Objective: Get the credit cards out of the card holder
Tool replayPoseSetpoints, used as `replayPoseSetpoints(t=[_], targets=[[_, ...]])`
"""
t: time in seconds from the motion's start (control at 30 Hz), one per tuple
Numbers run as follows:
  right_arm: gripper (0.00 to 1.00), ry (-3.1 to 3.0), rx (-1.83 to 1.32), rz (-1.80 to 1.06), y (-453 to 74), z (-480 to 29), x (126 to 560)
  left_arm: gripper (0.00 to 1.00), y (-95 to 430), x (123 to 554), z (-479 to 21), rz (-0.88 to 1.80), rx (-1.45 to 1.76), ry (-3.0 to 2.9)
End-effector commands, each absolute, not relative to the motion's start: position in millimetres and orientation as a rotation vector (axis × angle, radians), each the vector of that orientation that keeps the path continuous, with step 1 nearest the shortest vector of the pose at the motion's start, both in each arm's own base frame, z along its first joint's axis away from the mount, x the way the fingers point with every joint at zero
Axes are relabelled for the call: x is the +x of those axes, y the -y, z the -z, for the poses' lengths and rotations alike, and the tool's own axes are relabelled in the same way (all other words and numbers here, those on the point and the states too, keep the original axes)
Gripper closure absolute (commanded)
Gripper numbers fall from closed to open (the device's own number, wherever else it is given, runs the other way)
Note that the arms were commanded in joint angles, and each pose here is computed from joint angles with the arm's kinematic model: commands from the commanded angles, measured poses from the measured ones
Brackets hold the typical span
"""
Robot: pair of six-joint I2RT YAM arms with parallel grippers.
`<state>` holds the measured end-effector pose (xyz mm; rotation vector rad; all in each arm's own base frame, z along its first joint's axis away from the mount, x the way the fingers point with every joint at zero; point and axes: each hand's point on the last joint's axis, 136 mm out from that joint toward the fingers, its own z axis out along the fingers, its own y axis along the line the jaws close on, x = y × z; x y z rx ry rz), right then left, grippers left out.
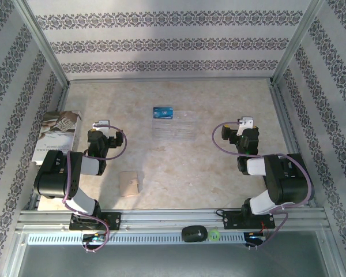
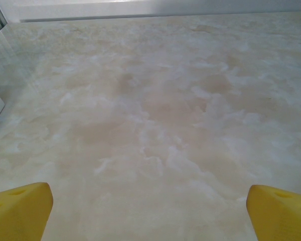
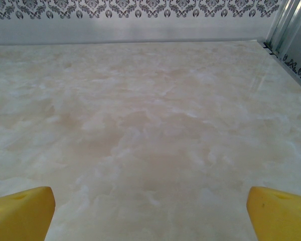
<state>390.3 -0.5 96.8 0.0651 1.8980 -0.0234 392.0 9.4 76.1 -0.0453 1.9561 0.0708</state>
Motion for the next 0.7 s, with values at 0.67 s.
replayPoseSetpoints(t=[0.67], targets=[[0.02,-1.862,0.058,0.018,2.5,-107.0,398.4,0.01,-15.4,399.5,-88.9,-0.105,-0.072,-1.902]])
